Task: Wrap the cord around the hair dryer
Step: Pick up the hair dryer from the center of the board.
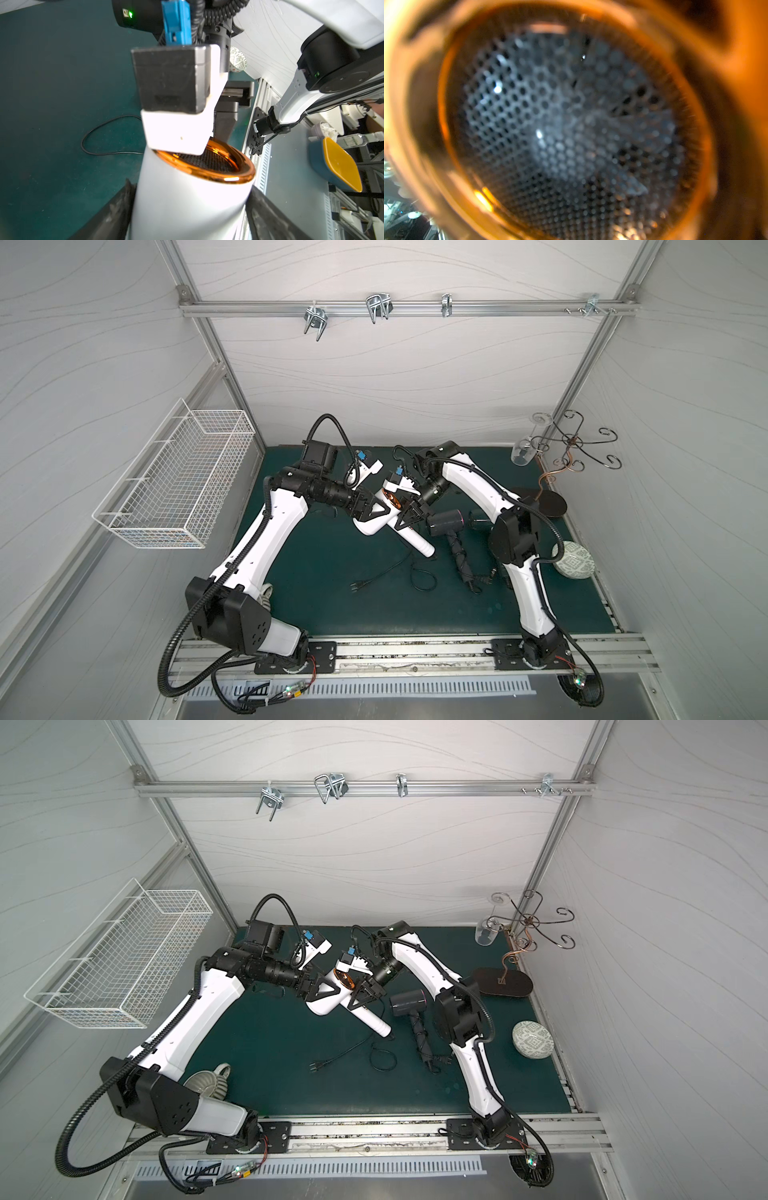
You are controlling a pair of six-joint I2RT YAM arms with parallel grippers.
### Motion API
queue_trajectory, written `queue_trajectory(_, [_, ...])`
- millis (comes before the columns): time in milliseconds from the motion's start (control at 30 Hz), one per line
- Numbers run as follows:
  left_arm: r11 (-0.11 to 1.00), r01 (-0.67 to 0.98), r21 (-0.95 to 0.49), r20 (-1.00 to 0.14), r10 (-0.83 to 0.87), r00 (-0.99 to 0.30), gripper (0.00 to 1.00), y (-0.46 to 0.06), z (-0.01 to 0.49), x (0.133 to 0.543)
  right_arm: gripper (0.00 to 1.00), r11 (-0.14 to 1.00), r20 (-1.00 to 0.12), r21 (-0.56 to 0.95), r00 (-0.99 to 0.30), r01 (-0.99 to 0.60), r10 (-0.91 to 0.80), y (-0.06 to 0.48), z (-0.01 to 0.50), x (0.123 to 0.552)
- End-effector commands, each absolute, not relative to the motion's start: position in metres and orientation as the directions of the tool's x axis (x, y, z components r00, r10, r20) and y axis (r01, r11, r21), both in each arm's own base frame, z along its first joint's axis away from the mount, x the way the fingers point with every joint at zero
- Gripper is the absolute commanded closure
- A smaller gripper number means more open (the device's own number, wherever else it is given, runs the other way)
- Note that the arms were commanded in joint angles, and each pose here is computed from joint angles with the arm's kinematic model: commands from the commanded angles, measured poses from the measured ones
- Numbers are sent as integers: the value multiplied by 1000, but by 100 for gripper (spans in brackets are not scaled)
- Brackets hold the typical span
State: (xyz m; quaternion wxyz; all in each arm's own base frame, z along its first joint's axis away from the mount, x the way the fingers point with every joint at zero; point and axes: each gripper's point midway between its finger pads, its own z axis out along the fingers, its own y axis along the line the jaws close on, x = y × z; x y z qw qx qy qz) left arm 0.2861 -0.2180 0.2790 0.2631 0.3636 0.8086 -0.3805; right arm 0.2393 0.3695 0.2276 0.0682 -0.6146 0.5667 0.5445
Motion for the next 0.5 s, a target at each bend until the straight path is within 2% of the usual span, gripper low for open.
queue_trajectory(0, [296, 761, -578, -620, 447, -645, 17, -243, 278, 227, 100, -391, -777, 559, -296, -731, -556, 362, 280, 220])
queue_trajectory(100, [267, 754, -601, -609, 458, -648, 14, -247, 278, 214, 100, -399, -789, 545, -288, -737, -543, 361, 285, 218])
queue_trajectory(233, [284, 767, -575, -608, 479, -634, 7, -247, 276, 206, 100, -422, -803, 531, -277, -735, -527, 361, 293, 210])
queue_trajectory(467, [269, 754, -599, -589, 489, -643, 8, -251, 268, 197, 100, -436, -816, 512, -260, -740, -517, 359, 300, 202])
